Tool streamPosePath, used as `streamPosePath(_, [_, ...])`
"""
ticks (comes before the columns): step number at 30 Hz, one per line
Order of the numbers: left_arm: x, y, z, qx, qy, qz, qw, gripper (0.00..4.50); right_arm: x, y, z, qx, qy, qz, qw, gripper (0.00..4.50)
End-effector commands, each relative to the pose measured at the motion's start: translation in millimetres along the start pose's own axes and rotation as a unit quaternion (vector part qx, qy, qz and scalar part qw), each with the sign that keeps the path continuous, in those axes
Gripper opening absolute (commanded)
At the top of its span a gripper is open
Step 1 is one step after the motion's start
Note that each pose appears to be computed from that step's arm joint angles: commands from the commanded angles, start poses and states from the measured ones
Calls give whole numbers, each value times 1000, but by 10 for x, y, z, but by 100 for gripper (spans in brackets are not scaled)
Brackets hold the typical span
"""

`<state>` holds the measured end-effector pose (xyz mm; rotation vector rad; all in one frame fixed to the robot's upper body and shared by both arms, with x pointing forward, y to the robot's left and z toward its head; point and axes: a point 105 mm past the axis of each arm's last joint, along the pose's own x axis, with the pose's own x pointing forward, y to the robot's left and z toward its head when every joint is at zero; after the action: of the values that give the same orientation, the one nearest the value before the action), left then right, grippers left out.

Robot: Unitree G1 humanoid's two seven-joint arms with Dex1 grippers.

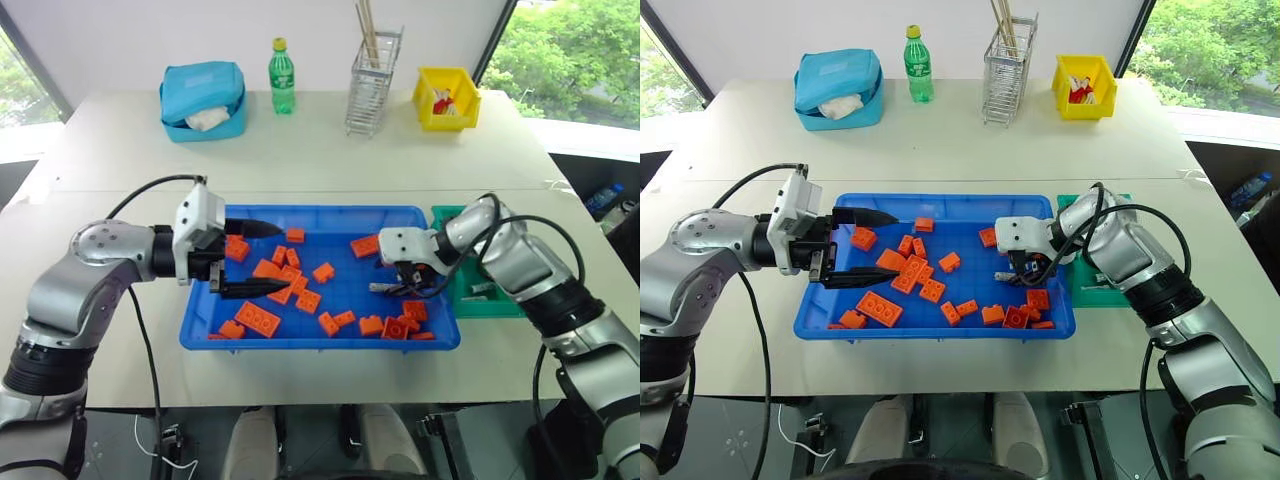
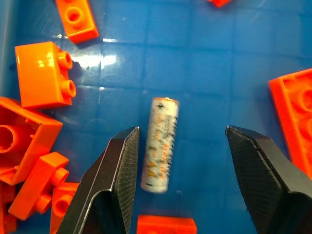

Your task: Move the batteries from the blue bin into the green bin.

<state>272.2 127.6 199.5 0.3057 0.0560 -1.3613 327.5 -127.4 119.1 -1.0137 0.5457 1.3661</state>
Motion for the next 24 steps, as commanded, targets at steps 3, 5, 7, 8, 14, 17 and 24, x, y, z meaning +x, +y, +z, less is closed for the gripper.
streamPosePath(3, [-54,-13,89,19,0,9,1000,450,-1,37,58,-5,-16,11,1000,42])
streamPosePath(5, [-65,-15,84,17,1,11,1000,450,-57,24,183,5,-45,7,999,2])
streamPosePath(7, [-71,-16,76,15,2,12,1000,450,-163,-19,310,17,-73,-5,997,2])
streamPosePath(8, [-74,-17,72,14,2,12,1000,450,-217,-40,366,22,-85,-11,996,2])
streamPosePath(14, [-115,2,22,2,2,21,1000,450,-1000,-413,506,105,-173,-166,965,2])
streamPosePath(17, [-180,16,-23,-3,8,30,1000,450,-1340,-448,239,145,-156,-233,949,2])
streamPosePath(24, [-352,219,-47,-5,6,79,997,450,-1529,-155,-439,231,-95,-274,929,2])
